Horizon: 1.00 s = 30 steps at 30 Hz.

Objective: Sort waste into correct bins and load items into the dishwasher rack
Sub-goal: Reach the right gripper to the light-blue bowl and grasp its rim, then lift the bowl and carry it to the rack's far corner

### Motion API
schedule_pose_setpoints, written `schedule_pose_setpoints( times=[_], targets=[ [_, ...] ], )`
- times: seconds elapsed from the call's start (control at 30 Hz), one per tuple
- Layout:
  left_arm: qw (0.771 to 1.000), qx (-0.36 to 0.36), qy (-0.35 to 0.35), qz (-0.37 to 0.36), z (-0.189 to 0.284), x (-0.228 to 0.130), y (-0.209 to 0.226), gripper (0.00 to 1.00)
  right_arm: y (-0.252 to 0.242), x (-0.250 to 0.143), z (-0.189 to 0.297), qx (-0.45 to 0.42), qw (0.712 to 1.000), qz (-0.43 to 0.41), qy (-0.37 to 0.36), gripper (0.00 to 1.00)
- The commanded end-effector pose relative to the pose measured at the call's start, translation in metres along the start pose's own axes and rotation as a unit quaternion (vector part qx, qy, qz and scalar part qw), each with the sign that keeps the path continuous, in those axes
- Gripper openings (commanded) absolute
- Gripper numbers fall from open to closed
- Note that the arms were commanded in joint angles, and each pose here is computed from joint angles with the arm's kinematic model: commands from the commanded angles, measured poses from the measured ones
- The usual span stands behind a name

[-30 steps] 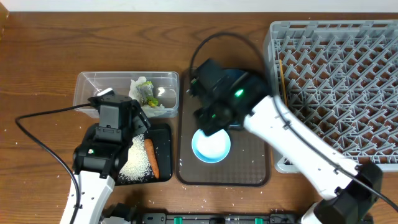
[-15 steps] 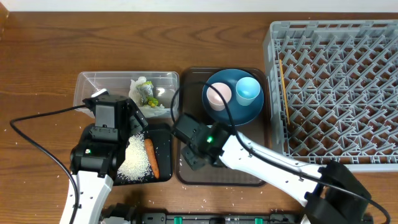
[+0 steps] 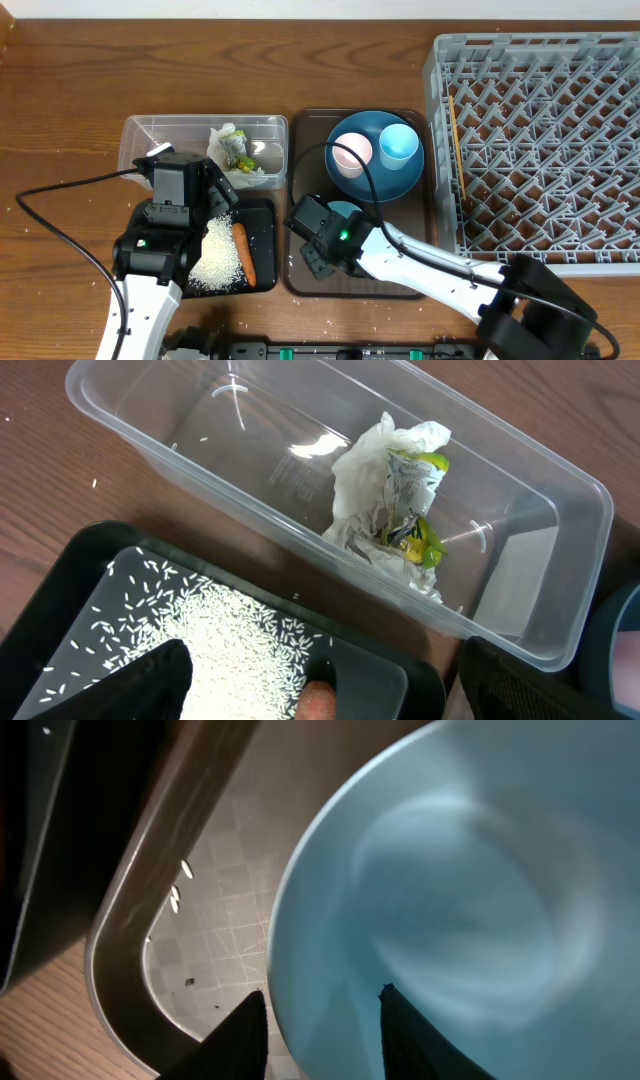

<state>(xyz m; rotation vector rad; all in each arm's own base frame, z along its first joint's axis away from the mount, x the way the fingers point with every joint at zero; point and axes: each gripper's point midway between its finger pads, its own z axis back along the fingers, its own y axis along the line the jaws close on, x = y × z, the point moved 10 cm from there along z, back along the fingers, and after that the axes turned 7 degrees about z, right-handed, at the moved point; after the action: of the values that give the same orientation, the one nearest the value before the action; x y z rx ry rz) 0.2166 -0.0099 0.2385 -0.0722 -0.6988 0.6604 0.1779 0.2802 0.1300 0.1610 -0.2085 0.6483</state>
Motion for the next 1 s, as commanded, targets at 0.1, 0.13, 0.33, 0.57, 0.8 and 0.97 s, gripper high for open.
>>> schedule_pose_setpoints(
  times=[0.1,0.13,0.33,0.57,0.8,0.97],
  targets=[
    [1.0,0.004,-0.013,-0.002,0.004,0.004,0.001,0.88,0.0,-0.012,-0.005,-0.011,1.0,0.0,0.011,0.25],
    [1.0,0.004,-0.013,-0.002,0.004,0.004,0.001,0.88,0.0,-0.013,-0.005,-0.011,1.0,0.0,0.011,0.21],
    [1.0,0.004,-0.013,-0.002,0.004,0.004,0.001,0.88,0.002,-0.009,-0.003,-0.003,1.0,0.0,0.005,0.13],
    [1.0,0.004,-0.012,-0.002,0.004,0.004,0.001,0.88,0.014,0.005,0.01,0.041,0.999,0.0,-0.004,0.01],
    [1.0,0.005,-0.012,-0.002,0.004,0.004,0.001,0.88,0.021,0.026,0.045,0.042,0.999,0.0,-0.007,0.01],
    [1.0,0.005,-0.012,-0.002,0.004,0.004,0.001,0.88,0.021,0.049,0.096,0.041,0.999,-0.001,-0.016,0.01]
  ],
)
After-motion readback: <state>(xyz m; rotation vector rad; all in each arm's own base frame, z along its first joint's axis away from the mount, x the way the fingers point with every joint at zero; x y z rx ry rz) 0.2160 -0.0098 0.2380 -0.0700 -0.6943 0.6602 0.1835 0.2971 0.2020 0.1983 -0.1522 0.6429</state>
